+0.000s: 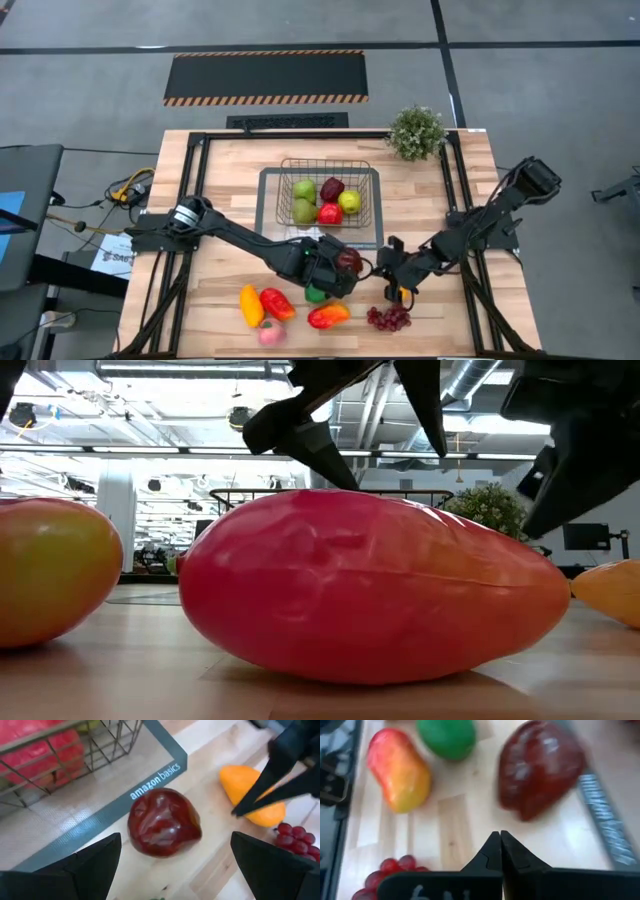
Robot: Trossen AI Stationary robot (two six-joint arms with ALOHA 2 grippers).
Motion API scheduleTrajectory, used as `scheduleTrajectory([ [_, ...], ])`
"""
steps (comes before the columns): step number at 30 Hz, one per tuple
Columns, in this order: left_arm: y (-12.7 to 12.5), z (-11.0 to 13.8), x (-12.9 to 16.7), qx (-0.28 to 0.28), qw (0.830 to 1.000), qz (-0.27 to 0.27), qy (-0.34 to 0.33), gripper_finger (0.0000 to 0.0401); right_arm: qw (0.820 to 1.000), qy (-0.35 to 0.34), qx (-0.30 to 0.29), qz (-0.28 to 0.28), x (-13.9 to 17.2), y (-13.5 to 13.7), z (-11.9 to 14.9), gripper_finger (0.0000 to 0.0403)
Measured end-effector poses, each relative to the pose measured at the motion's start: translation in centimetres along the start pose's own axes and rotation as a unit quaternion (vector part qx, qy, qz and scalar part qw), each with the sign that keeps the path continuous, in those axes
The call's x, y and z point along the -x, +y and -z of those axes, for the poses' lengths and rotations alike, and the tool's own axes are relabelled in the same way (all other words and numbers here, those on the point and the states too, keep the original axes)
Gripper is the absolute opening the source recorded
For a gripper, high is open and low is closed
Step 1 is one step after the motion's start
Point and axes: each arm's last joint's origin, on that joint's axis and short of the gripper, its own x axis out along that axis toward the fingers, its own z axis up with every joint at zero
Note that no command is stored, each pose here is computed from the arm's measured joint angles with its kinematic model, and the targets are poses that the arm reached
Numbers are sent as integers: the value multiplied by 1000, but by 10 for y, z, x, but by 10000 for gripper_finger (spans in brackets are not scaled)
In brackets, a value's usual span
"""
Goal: Build produce basket
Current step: Put the dark red apple into the bin
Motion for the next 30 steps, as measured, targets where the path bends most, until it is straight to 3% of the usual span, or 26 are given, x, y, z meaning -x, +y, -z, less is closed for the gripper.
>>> scheduleTrajectory([
  [6,1,-3,-1,22,1000,-5,-9,361,996,-40,-20,79,0,-16,-9,5],
  [15,0,4,2,115,993,-8,-5,361,996,-6,-29,84,-30,-27,-7,6],
  [27,7,20,-35,53,997,-49,29,361,999,-8,-14,35,-45,-25,-10,6],
  [30,2,15,-39,30,999,-20,31,361,999,-4,-12,35,-44,-25,-10,7],
])
